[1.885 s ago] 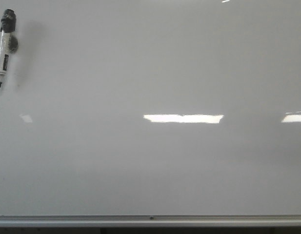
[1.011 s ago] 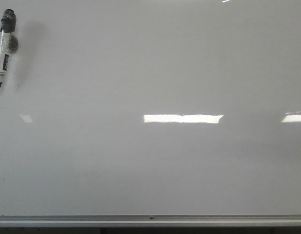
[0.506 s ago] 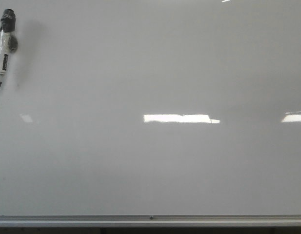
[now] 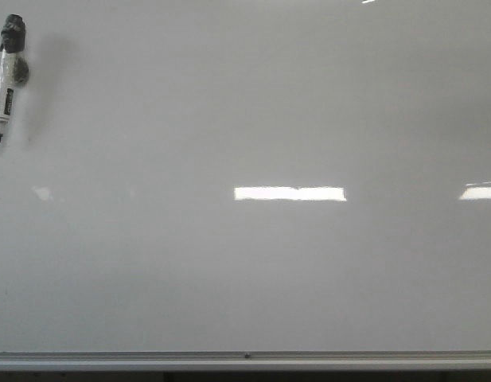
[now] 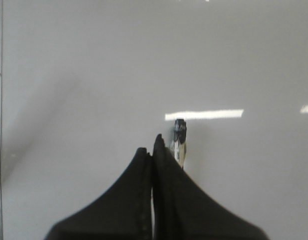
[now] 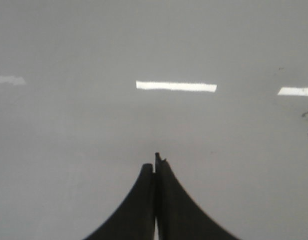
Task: Write number 2 on whiteboard
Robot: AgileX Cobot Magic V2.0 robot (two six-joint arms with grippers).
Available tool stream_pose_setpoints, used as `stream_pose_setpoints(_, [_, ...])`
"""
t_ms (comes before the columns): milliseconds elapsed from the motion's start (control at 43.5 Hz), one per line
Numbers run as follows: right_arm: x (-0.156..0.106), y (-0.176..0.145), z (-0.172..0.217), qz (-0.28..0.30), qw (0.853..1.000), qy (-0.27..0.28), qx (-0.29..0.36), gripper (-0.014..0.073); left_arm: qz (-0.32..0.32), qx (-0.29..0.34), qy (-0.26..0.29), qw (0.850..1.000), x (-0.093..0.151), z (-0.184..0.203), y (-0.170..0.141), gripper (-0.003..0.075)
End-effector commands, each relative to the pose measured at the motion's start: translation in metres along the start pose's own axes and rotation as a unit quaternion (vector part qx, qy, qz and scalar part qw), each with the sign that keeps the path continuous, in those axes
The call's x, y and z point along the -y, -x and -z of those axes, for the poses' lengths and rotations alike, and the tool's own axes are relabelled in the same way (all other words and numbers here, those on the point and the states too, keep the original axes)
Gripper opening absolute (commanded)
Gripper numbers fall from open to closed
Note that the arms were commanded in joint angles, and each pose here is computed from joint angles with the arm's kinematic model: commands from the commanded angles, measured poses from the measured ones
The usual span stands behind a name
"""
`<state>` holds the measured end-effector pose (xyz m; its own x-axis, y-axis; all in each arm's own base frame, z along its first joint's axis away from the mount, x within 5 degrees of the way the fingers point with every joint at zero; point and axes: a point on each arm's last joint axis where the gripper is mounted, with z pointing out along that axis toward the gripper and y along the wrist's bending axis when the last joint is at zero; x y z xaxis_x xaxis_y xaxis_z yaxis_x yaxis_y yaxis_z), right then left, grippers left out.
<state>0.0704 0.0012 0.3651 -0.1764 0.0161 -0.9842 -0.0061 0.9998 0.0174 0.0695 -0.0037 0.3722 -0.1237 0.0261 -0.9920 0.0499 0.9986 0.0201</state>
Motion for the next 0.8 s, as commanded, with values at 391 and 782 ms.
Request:
stream_pose_setpoints(391, [0.001,-0.015,-0.039,-0.001,0.997,-0.002,-0.076,-0.0038,0.005,-0.058,-0.007,0.998,0.001,-0.025,-0.005,-0.0018])
stream_pose_setpoints(782, [0.002,-0.016,-0.042,0.006,0.996,-0.002,-0.084,0.0573,0.001,-0.088,-0.008,0.996,0.001,-0.046,-0.010,0.0592])
